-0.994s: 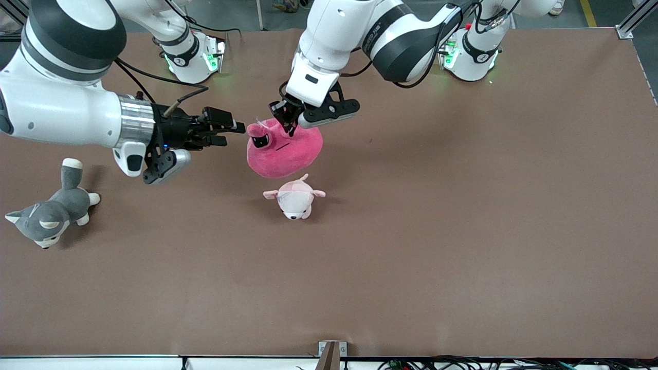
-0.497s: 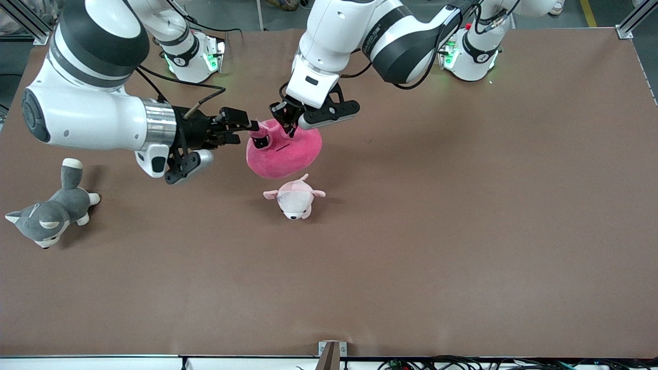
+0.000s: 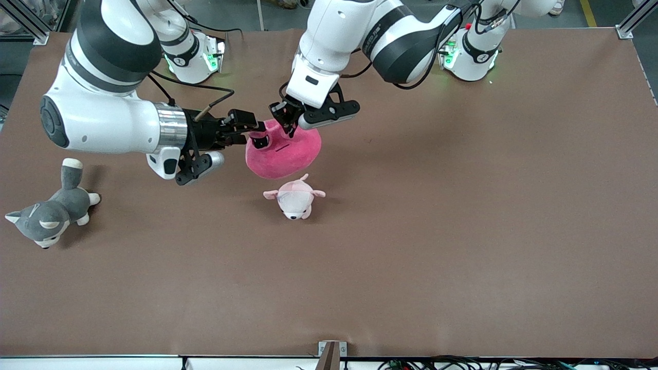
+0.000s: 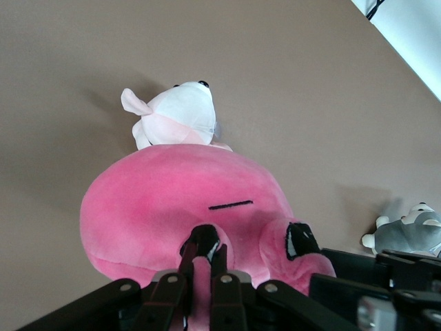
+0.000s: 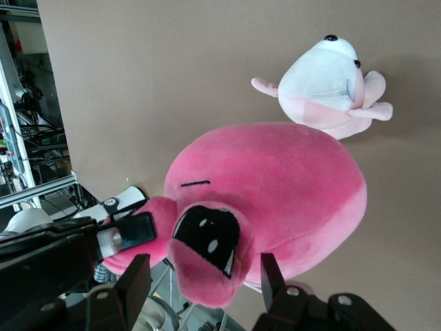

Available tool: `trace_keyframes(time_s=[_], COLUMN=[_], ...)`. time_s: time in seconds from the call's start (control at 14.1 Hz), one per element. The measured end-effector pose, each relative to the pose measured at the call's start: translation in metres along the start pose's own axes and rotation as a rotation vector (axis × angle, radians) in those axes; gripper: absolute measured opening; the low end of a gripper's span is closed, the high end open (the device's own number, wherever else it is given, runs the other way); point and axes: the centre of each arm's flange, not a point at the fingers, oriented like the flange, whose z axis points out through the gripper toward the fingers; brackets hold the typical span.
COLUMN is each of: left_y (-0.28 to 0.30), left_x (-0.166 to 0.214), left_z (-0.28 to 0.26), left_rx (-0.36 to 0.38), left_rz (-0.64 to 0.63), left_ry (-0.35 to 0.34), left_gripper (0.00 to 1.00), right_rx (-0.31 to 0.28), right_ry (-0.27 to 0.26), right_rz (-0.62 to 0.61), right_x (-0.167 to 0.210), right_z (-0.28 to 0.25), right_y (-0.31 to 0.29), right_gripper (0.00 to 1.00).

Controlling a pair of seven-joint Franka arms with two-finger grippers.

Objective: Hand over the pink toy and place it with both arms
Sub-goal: 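Close the right gripper on the pink toy's other ear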

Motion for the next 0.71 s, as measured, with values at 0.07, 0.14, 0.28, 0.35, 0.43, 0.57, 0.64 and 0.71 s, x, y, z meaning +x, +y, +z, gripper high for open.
trace_keyframes(time_s=[0.07,0.14,0.28,0.35,0.43,0.57,0.64,0.71], left_y=[0.0,0.0,0.001,0.001,0.001,0.001,0.001,0.001], left_x=[0.0,0.0,0.001,0.002,0.002,0.002,0.002,0.003], left_z=[0.0,0.0,-0.001,-0.002,-0.003,-0.003,-0.003,-0.003], left_rx=[0.0,0.0,-0.003,-0.005,-0.006,-0.007,-0.007,-0.006], left_rz=[0.0,-0.001,-0.001,-0.002,-0.002,-0.003,-0.003,-0.003], left_ry=[0.0,0.001,0.002,0.003,0.003,0.004,0.004,0.004], left_gripper=[0.11,0.11,0.11,0.11,0.11,0.11,0.11,0.11], right_rx=[-0.001,-0.002,-0.004,-0.004,-0.004,-0.005,-0.005,-0.005], right_ry=[-0.001,-0.004,-0.013,-0.016,-0.018,-0.02,-0.022,-0.023], right_rz=[-0.003,-0.005,-0.006,-0.004,-0.003,0.001,0.001,0.001], right_x=[0.001,0.001,0.003,0.004,0.005,0.006,0.007,0.007], right_z=[0.003,0.007,0.013,0.015,0.016,0.017,0.018,0.019], right_y=[-0.002,-0.004,-0.004,-0.003,-0.002,0.0,0.001,0.002], right_gripper=[0.73,0.73,0.72,0.72,0.7,0.48,0.39,0.28])
